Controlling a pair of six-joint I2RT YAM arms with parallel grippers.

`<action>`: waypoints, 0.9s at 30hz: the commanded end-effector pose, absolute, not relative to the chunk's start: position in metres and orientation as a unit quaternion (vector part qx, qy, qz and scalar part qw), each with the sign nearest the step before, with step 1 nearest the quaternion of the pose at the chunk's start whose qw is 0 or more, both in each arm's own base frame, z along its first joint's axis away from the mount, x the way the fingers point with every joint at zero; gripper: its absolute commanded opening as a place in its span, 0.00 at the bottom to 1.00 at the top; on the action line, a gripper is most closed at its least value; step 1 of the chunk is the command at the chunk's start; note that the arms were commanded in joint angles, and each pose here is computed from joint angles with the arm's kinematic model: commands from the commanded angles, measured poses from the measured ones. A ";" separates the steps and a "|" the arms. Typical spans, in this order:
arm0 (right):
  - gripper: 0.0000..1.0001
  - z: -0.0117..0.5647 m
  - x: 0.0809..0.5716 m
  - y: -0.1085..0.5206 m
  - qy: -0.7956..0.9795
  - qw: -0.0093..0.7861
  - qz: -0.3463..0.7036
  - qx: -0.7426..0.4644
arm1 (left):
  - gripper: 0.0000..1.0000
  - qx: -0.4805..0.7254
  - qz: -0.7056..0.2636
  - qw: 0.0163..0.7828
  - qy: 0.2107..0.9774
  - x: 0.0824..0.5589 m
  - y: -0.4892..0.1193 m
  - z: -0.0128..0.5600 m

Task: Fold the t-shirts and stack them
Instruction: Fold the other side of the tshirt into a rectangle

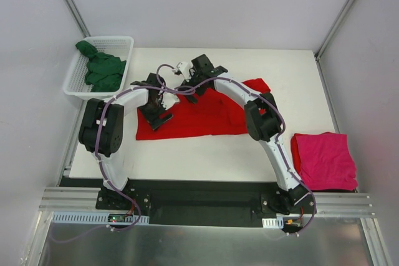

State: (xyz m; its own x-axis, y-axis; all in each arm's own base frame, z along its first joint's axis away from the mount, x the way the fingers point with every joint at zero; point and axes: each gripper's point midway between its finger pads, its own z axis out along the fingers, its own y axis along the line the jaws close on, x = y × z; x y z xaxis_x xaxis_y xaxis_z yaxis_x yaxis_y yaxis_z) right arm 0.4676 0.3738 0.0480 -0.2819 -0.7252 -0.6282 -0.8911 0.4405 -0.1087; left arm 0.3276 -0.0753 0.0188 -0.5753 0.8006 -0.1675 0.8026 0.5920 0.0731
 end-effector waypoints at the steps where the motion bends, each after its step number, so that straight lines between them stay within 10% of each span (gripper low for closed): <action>1: 1.00 0.105 0.491 0.392 0.757 0.392 0.128 -0.506 | 0.82 0.455 -0.039 0.070 0.887 0.308 -0.089 0.008; 27: 0.97 0.059 0.474 0.403 0.706 0.355 0.103 -0.604 | 0.82 0.469 -0.035 0.065 0.880 0.294 -0.096 0.012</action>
State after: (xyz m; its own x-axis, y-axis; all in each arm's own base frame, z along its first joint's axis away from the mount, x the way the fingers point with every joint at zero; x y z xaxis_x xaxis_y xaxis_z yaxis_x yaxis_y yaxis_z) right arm 0.4843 0.3904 0.0529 -0.0976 -0.7678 -0.6332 -0.8968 0.3437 -0.2786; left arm 0.3098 -0.0893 0.0177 -0.5550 0.8152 -0.1657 0.8197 0.5698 0.0579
